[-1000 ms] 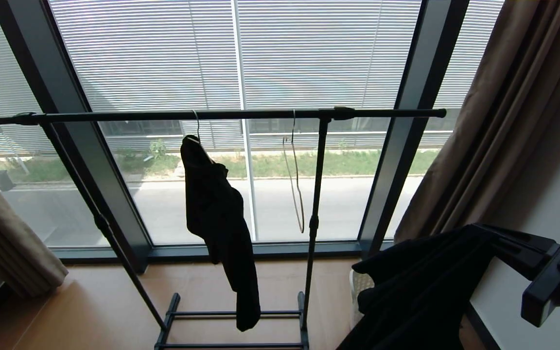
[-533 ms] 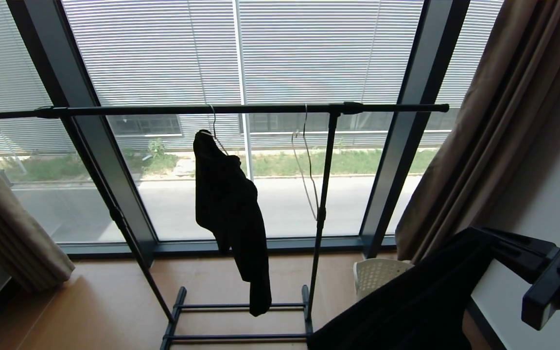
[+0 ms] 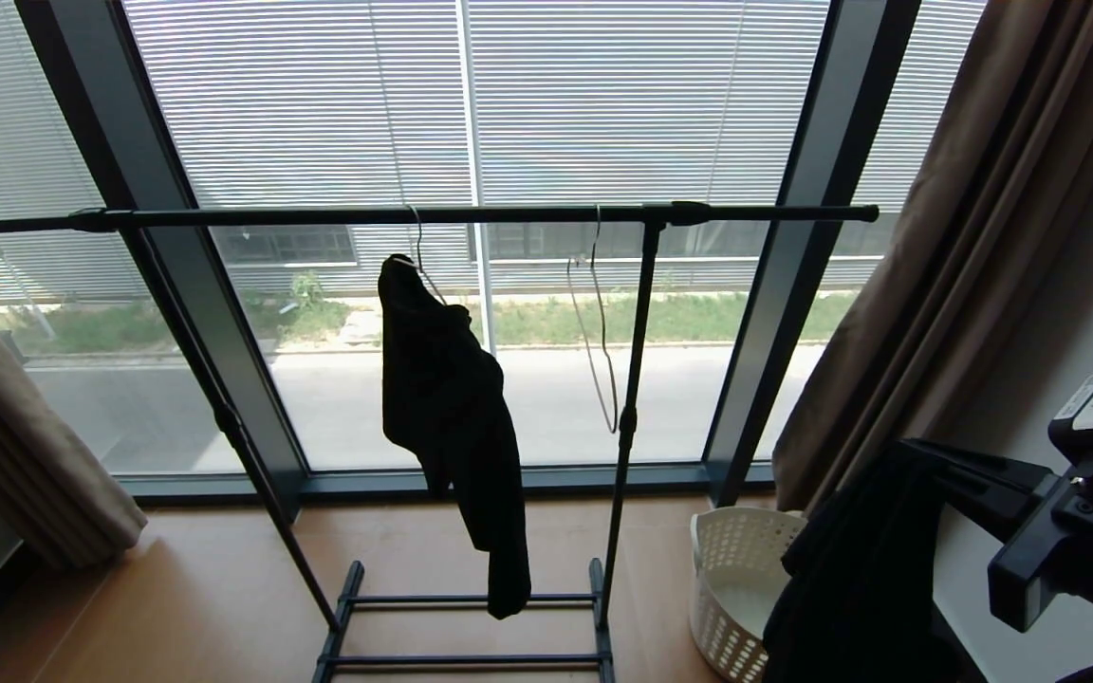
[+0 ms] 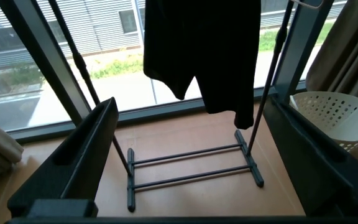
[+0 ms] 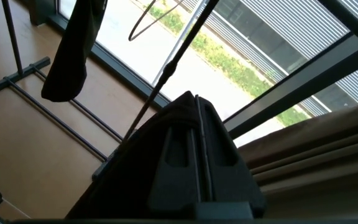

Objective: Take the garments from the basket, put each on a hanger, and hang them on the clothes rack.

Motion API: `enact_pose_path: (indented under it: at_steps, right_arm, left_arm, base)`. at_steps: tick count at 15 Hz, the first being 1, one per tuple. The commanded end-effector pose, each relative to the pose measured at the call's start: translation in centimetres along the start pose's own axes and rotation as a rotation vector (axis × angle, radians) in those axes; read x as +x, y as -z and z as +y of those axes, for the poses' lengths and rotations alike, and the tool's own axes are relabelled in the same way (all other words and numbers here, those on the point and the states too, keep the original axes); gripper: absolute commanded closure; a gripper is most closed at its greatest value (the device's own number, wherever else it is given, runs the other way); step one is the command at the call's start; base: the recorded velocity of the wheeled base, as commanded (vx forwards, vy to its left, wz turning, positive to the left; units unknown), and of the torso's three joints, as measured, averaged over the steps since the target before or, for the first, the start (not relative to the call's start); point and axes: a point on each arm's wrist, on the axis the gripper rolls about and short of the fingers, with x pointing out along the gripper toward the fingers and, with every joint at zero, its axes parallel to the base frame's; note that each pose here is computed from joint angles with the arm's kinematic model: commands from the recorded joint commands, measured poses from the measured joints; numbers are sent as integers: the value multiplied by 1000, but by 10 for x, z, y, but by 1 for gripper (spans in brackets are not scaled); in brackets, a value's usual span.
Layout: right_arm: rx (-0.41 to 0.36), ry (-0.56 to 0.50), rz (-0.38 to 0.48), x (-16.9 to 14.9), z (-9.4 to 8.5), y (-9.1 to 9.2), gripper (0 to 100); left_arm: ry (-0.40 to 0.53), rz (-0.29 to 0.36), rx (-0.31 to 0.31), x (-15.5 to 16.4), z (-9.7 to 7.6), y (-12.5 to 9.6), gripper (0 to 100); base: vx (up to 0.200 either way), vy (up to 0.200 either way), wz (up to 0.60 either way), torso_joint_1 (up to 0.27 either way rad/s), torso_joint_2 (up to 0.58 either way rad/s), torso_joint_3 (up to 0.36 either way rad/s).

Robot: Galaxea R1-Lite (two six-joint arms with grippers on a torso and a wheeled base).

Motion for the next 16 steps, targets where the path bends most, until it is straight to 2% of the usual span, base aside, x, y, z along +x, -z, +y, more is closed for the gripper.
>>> enact_pose_path:
  at_steps: [1,3,4,5,7,9,11,12,13,14,15,16]
  right_arm:
    - [46,-12,11,12,2,-8,100]
    - [119,-5,-12,16,6,-26,100]
    - [151,40,14,32,6,-39,100]
    - [157,63,6,43,5,-51,100]
    - [177,79,-34,55,1,-71,100]
    - [236,41,-5,64,11,-71,100]
    - [238,29,-2,70,16,-72,100]
    - [243,31,-16,71,15,-76,100]
    - [254,32,-20,72,15,-78,100]
    - [269,32,-13,77,16,-77,100]
    - [297,51,-8,82,17,-80,100]
    - [301,65,-1,84,17,-79,100]
  left_arm:
    - [3,59,-6,4,1,-2,0]
    - [12,116,28,8,2,-4,0]
    - [28,160,97,13,3,-13,0]
    - [48,177,111,17,5,-25,0]
    - [138,204,98,30,8,-53,0]
    - [246,275,76,57,11,-81,0]
    - [369,335,74,82,8,-95,0]
    - [489,376,61,105,-4,-103,0]
    - [544,398,34,127,-16,-109,0]
    - [566,409,20,144,-27,-113,0]
    - [566,423,19,172,-48,-113,0]
    - [575,426,26,187,-64,-111,0]
  base:
    - [0,0,0,0,0,0]
    - [0,0,0,0,0,0]
    - [0,0,0,0,0,0]
    - [0,0,0,0,0,0]
    - [0,0,0,0,0,0]
    - [0,0,0,0,0,0]
    - [0,0,0,0,0,0]
    - [0,0,0,0,0,0]
    - [0,0,0,0,0,0]
    - [0,0,0,0,0,0]
    - [0,0,0,0,0,0]
    - [0,0,0,0,0,0]
